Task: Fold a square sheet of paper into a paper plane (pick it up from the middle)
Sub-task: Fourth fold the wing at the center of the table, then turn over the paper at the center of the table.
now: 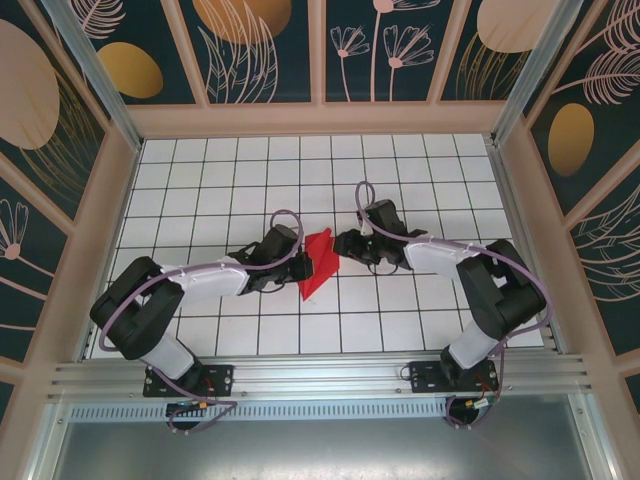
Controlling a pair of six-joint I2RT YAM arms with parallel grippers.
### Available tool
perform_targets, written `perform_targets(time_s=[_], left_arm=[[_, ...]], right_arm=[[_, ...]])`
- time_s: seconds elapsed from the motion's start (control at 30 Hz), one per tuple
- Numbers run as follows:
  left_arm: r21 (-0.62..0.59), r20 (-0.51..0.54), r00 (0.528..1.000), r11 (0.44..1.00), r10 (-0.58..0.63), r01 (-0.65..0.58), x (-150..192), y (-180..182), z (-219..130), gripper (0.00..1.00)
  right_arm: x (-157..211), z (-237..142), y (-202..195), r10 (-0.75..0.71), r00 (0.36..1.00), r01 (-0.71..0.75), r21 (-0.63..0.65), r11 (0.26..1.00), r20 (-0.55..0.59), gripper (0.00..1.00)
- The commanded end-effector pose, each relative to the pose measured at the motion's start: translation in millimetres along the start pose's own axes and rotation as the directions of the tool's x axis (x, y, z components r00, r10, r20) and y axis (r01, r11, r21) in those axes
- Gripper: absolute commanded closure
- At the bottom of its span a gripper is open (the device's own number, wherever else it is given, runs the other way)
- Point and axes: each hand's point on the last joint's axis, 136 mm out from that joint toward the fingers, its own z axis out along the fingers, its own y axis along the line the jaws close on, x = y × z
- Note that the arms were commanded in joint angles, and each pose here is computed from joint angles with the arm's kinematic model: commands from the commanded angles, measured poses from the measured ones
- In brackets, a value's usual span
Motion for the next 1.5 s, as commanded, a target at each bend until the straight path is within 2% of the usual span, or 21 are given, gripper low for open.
perform_targets(time_s=[0.0, 0.3, 0.63, 0.93, 1.2, 1.37, 1.47], left_arm=[[-0.032, 0.015, 0.999, 0.999, 0.029, -0.029, -4.8, 4.2, 3.0, 0.92], [-0.079, -0.010, 0.999, 0.996, 0.051, -0.051, 6.3, 20.8, 9.0, 0.94], [-0.064, -0.033, 0.999, 0.997, 0.038, -0.040, 16.3, 24.9, 12.5, 0.95], [-0.028, -0.048, 0.999, 0.999, 0.018, -0.019, 23.4, 23.0, 14.6, 0.95], [0.083, 0.017, 0.999, 0.996, 0.031, -0.032, 5.3, -7.8, -5.0, 0.87], [0.044, 0.076, 0.996, 0.998, 0.043, -0.046, -5.7, -5.3, -20.2, 0.85], [0.009, 0.062, 0.997, 0.999, 0.052, -0.053, -2.3, 2.6, -18.7, 0.85]], right_arm=[[4.3, 2.0, -1.9, 0.034, 0.999, -0.034, -0.020, 0.999, 0.001, 0.53], [15.2, 19.8, -1.1, 0.043, 0.998, -0.045, -0.034, 0.998, -0.044, 0.52], [23.8, 27.8, 5.2, 0.055, 0.995, -0.061, -0.078, 0.995, -0.080, 0.53], [23.7, 29.5, 4.0, 0.070, 0.994, -0.076, -0.064, 0.995, -0.078, 0.53], [26.3, 21.8, 6.1, 0.079, 0.995, -0.083, -0.056, 0.995, -0.067, 0.53], [31.0, 17.0, 5.1, 0.086, 0.994, -0.091, -0.064, 0.994, -0.064, 0.52], [34.6, 17.1, 5.8, 0.092, 0.993, -0.097, -0.071, 0.993, -0.071, 0.52]])
